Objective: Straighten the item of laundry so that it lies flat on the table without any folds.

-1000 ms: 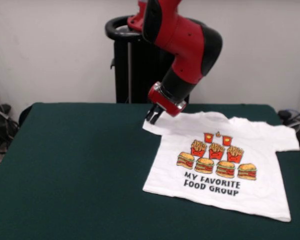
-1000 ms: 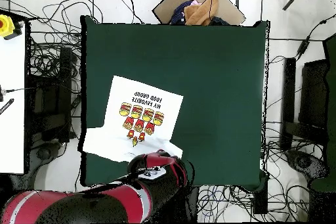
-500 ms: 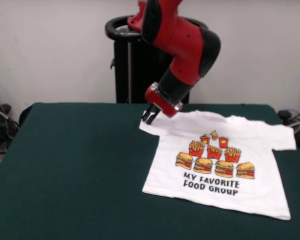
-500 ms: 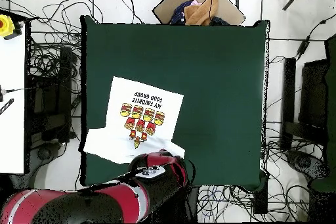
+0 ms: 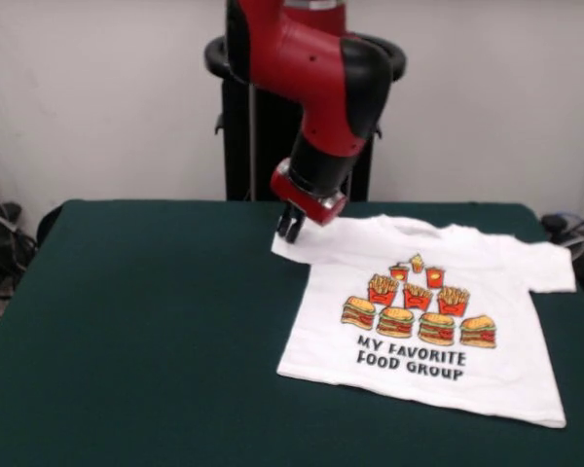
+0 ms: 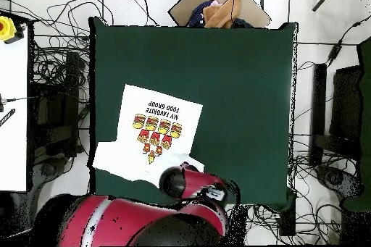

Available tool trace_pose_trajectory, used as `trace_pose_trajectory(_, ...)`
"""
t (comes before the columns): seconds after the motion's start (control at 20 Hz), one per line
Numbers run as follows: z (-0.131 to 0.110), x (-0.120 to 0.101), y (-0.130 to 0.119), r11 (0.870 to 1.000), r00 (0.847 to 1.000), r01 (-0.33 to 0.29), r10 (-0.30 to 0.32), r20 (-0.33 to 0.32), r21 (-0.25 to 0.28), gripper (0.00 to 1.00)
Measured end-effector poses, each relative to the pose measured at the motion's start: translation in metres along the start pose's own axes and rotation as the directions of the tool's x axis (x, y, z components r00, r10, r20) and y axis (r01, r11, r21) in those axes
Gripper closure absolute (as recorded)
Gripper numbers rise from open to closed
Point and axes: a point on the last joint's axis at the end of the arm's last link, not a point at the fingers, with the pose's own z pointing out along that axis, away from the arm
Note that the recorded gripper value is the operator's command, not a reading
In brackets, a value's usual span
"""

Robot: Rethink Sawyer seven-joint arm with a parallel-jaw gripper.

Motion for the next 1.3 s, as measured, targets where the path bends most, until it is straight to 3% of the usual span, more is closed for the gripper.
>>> trace_pose_trajectory(0.25,-0.015,-0.013,0.003,0.99,0.996,-0.066,0.059,-0.06,-0.123,1.0)
trace_pose_trajectory(0.65,-0.047,-0.012,0.022,0.964,0.99,-0.054,0.018,-0.137,-0.259,1.0)
trace_pose_trajectory(1.05,-0.08,-0.02,0.017,0.966,0.99,0.001,-0.037,-0.137,-0.258,1.0)
trace_pose_trajectory(1.3,-0.08,-0.042,0.006,0.972,0.994,0.04,-0.061,-0.088,-0.233,1.0)
